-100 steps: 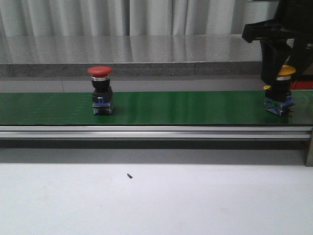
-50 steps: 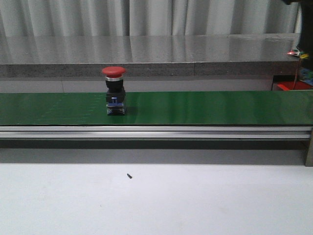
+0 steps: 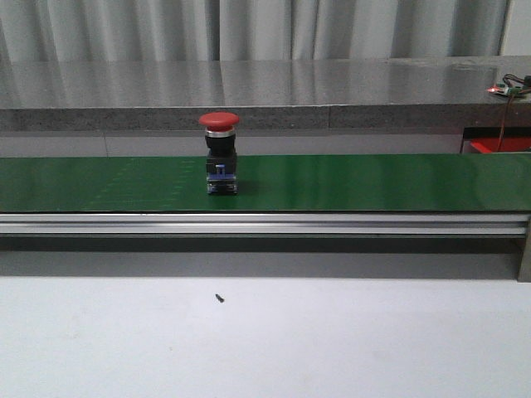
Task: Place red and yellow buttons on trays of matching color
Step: 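Place the yellow button on the yellow tray, open the right gripper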
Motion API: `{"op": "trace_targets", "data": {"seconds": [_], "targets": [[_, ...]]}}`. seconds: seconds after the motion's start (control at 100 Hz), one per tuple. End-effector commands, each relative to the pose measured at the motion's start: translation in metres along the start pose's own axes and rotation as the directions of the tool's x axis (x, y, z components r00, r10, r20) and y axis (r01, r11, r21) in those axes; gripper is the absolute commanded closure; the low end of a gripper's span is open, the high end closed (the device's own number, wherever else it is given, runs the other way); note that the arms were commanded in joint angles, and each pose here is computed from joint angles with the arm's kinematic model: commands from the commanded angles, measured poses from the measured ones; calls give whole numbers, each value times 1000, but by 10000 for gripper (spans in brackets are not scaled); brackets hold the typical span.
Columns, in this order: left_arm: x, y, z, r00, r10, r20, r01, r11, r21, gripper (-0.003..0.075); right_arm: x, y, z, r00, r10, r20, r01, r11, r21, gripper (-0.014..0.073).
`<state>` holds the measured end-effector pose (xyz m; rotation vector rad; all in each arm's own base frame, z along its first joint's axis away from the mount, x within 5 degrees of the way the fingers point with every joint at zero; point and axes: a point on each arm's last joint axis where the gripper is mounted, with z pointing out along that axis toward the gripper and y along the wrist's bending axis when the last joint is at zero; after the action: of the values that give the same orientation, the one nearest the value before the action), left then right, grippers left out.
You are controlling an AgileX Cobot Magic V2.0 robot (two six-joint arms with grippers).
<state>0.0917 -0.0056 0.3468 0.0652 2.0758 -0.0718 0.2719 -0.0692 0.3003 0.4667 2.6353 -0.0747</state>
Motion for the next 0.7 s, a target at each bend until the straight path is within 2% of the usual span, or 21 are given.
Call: {"op": "trace_targets", "data": {"seconds": [0.0, 0.23, 0.38, 0.69], "targets": [[-14, -1, -5, 995, -12, 97, 12, 1000, 1, 740, -7, -11, -9, 993, 55, 101, -56, 998, 0, 370], [-14, -1, -5, 995, -12, 96, 12, 1000, 2, 740, -10, -26, 18, 989, 105, 107, -108, 994, 17, 370], [-14, -1, -5, 995, -12, 96, 12, 1000, 2, 740, -13, -23, 44, 986, 155, 55, -154, 988, -22, 370], [-14, -1, -5, 995, -12, 96, 12, 1000, 2, 740, -15, -24, 81, 987, 160, 3, -160, 987, -14, 354]]}}
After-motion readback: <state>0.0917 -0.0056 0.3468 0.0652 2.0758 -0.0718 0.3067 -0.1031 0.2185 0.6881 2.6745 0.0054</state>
